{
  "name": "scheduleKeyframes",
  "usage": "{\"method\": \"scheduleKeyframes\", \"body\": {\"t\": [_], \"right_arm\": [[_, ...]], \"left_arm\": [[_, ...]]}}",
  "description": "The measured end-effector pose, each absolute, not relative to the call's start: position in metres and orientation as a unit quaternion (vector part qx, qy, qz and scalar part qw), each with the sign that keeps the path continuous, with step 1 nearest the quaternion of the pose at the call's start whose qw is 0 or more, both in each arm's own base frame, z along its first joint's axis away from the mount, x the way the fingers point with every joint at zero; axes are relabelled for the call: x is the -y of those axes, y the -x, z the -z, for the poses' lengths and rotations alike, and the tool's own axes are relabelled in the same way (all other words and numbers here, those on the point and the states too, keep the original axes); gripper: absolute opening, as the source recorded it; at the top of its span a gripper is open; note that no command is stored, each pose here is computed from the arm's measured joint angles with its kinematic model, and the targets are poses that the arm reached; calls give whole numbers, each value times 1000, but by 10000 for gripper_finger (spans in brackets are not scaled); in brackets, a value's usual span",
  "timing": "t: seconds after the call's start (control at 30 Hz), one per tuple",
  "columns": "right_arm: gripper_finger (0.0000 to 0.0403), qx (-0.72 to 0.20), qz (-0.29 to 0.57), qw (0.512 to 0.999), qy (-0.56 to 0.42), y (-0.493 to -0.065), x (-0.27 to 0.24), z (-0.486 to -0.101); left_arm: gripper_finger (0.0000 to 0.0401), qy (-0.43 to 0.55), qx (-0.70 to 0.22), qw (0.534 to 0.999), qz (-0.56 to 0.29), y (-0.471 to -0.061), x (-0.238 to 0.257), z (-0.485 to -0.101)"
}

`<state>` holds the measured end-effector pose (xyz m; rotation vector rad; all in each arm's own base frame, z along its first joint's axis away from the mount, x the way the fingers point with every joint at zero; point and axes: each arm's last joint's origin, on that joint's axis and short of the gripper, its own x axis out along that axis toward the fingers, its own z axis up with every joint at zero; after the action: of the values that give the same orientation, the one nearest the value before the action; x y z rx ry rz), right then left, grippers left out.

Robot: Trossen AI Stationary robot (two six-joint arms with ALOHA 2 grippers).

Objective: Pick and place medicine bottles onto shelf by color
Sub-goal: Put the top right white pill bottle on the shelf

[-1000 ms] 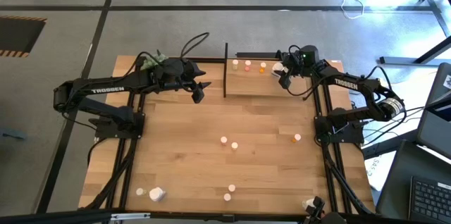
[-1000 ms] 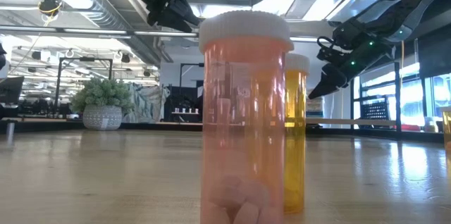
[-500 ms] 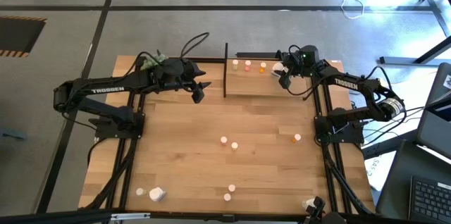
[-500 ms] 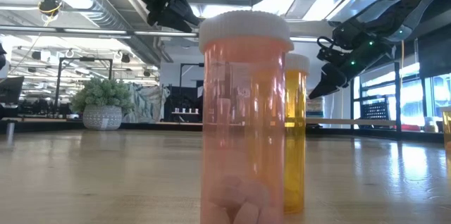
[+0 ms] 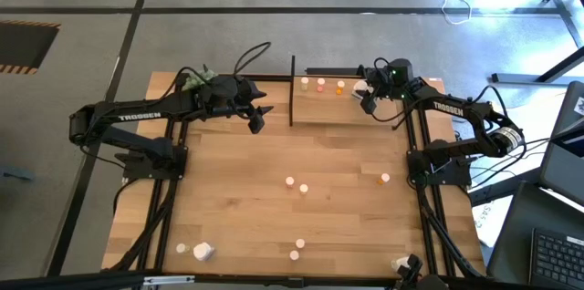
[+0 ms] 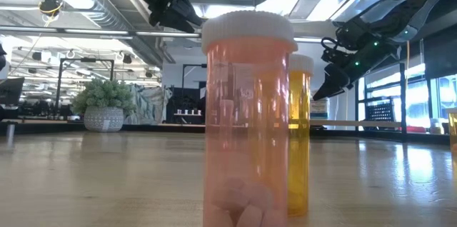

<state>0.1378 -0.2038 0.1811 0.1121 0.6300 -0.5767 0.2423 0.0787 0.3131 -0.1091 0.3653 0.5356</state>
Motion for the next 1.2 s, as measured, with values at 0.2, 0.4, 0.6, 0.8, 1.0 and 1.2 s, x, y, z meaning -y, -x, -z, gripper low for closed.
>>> {"method": "scheduleKeyframes", "body": {"t": [0.2, 0.4, 0.6, 0.8, 1.0, 1.2], "right_arm": [[198, -306, 279, 909, -48, -138, 204, -181], [198, -302, 281, 909, -57, -138, 204, -181], [198, -302, 278, 910, -55, -138, 204, -181], [200, -300, 273, 912, -57, -137, 205, -181], [255, -305, 272, 911, -50, -135, 205, -180], [313, -310, 266, 912, -29, -136, 205, -181]], "left_arm": [[230, 53, -179, 947, -263, -242, -79, -313], [230, 54, -179, 946, -263, -242, -79, -313], [230, 53, -179, 947, -263, -242, -79, -313], [230, 53, -179, 946, -263, -242, -79, -313], [230, 53, -179, 947, -263, -242, -79, -313], [230, 54, -179, 946, -263, -242, -79, -313]]}}
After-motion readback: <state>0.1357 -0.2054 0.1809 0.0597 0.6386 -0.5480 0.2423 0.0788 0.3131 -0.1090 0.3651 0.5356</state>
